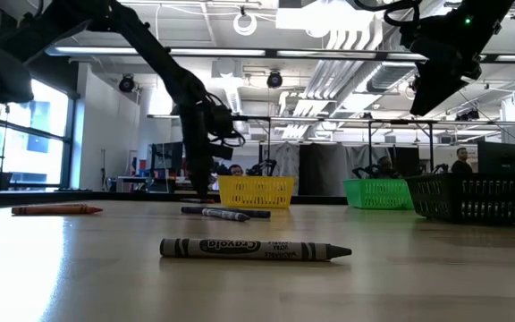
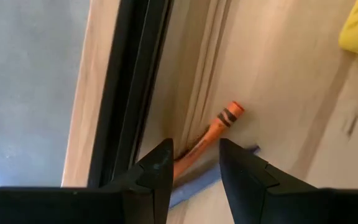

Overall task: Sort crayons
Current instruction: Put the orange crayon into the green bin

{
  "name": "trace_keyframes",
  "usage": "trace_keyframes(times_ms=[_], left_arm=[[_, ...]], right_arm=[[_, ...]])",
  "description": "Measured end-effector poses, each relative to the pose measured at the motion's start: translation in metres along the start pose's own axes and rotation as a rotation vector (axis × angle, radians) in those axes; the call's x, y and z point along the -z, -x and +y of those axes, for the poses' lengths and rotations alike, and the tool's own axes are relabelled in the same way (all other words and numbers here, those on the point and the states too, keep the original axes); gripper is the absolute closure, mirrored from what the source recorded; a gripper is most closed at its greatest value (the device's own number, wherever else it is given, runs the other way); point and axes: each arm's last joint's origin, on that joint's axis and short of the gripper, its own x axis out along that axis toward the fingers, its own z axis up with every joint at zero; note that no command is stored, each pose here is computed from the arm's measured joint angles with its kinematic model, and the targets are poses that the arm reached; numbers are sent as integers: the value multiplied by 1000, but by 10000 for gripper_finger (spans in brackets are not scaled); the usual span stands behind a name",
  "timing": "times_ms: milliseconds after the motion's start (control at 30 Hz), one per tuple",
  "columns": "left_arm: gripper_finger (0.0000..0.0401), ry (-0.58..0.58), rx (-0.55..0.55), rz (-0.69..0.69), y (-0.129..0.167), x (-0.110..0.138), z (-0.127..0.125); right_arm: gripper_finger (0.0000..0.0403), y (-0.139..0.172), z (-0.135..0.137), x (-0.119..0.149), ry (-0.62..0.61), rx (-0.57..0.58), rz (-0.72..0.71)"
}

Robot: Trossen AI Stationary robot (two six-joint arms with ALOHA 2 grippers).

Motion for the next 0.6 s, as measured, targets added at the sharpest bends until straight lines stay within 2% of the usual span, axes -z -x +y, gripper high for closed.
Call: trace_keyframes(times_ms=[333,600], left_arm=[[286,-45,-13,-12,-5,-1,2],[297,5,16,9,-5,8,10]], right_arm=[[272,0,0,0,0,0,0],[272,0,0,0,0,0,0]])
